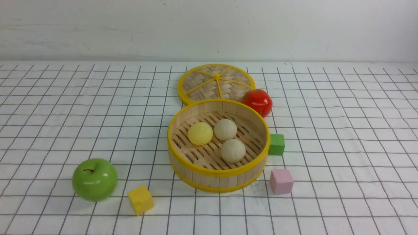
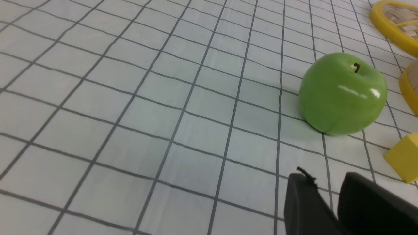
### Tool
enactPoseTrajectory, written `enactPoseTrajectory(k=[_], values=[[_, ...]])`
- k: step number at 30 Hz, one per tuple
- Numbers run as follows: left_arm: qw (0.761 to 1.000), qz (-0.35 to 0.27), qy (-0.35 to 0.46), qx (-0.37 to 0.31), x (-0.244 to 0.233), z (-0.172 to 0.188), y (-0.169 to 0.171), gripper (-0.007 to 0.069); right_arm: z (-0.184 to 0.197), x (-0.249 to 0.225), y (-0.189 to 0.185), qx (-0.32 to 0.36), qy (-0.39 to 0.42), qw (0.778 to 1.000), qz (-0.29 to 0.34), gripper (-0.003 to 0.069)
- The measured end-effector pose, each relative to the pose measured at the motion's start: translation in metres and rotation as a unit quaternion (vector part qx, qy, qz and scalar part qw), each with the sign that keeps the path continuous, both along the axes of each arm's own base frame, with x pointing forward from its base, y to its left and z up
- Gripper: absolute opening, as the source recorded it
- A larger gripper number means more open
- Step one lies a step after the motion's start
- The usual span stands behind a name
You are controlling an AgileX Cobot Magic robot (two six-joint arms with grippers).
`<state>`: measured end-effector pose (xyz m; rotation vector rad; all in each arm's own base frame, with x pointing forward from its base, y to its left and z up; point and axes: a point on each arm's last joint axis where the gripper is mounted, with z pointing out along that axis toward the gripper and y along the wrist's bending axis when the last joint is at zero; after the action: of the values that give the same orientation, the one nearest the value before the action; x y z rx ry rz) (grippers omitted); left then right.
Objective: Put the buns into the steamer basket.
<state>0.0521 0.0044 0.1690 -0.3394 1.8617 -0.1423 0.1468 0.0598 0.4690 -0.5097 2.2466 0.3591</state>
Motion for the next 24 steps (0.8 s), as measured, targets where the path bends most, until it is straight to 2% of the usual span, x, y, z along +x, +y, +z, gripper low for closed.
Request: enactPoseTrajectory(k=[6,12,14,16,19,20,21,22,24], values=[[1.0,0.0,0.0,0.0,0.0,0.0,0.0,0.0172,-0.002,-0.002,-0.002,-0.011,-0.009,1.0,0.001,-0.0017],[1.0,0.0,0.0,0.001,0.0,0.0,0.0,0.0179,-0.014,-0.025,-0.023,-0.028,-0.127,0.99,-0.046,-0.0012],[1.0,0.0,0.0,0.001,0.0,0.0,0.0,0.0179,-0.03,-0.04,-0.033,-0.019,-0.188,0.978,-0.083,-0.001],[1.0,0.0,0.0,0.001,0.0,0.0,0.0,0.018,-0.048,-0.051,-0.037,-0.016,-0.21,0.972,-0.1,-0.0009],[1.0,0.0,0.0,0.001,0.0,0.0,0.0,0.018,-0.105,-0.072,-0.045,-0.009,-0.254,0.958,-0.136,-0.001],[1.0,0.0,0.0,0.001,0.0,0.0,0.0,0.018,-0.131,-0.074,-0.046,-0.01,-0.252,0.957,-0.144,-0.001],[1.0,0.0,0.0,0.001,0.0,0.0,0.0,0.018,-0.135,-0.075,-0.047,-0.01,-0.252,0.957,-0.146,-0.001],[1.0,0.0,0.0,0.001,0.0,0.0,0.0,0.018,-0.167,-0.082,-0.049,-0.01,-0.257,0.954,-0.156,-0.0009],[1.0,0.0,0.0,0.001,0.0,0.0,0.0,0.018,-0.202,-0.086,-0.051,-0.014,-0.253,0.953,-0.169,-0.0007]])
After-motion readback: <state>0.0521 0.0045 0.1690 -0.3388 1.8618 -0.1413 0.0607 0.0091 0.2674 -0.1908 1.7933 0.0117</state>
